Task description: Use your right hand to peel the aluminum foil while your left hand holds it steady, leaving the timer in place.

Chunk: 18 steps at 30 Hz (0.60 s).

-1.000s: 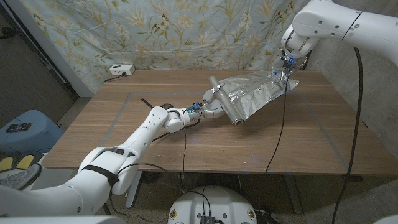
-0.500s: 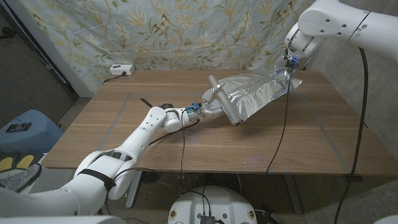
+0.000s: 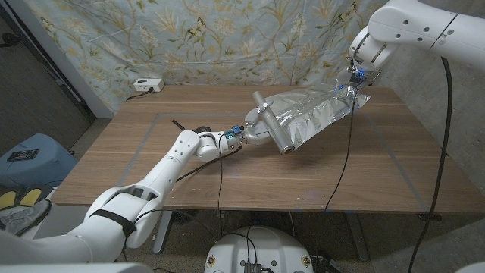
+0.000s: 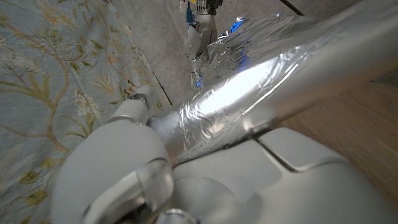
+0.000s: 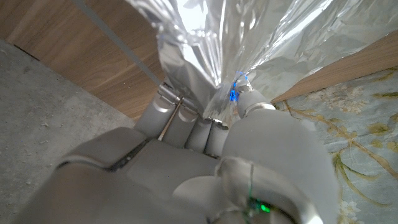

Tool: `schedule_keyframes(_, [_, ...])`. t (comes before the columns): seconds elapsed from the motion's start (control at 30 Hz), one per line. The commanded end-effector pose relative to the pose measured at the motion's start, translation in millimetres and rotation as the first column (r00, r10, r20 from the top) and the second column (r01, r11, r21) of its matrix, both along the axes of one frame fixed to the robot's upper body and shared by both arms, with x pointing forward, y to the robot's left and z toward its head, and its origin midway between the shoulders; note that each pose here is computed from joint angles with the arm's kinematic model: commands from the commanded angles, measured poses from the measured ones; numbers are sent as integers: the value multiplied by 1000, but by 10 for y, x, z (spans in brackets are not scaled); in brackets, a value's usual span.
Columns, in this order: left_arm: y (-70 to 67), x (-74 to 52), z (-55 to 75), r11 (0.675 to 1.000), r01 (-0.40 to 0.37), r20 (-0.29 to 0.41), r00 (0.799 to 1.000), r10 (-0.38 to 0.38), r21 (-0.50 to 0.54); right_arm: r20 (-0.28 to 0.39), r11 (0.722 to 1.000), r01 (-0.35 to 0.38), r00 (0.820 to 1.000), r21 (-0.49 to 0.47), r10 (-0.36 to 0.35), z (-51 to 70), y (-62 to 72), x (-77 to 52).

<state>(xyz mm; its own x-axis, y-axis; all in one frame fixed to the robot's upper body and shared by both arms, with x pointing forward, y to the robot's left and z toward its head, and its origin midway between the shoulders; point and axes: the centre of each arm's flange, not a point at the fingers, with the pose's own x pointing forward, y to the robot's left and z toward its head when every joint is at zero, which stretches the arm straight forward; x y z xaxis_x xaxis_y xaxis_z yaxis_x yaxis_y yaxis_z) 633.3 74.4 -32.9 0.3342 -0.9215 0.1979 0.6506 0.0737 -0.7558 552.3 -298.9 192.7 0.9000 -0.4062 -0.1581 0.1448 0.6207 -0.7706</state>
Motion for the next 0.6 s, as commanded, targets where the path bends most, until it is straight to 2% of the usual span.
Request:
schedule_keyframes(0.03, [124,-27,-10,1000,1,3,1000,-1,7,2,999,31,1000,24,-31,-23,-29,5])
schedule_keyframes(0.33, [204,-11,1,1000,-5,7,1000,5,-1,10,999,48,999,24,-49,19,-40,38])
schedule_keyframes(0.6, [236,6,14,1000,8,6,1000,-8,-3,22,997,72,997,25,-72,66,-59,-11])
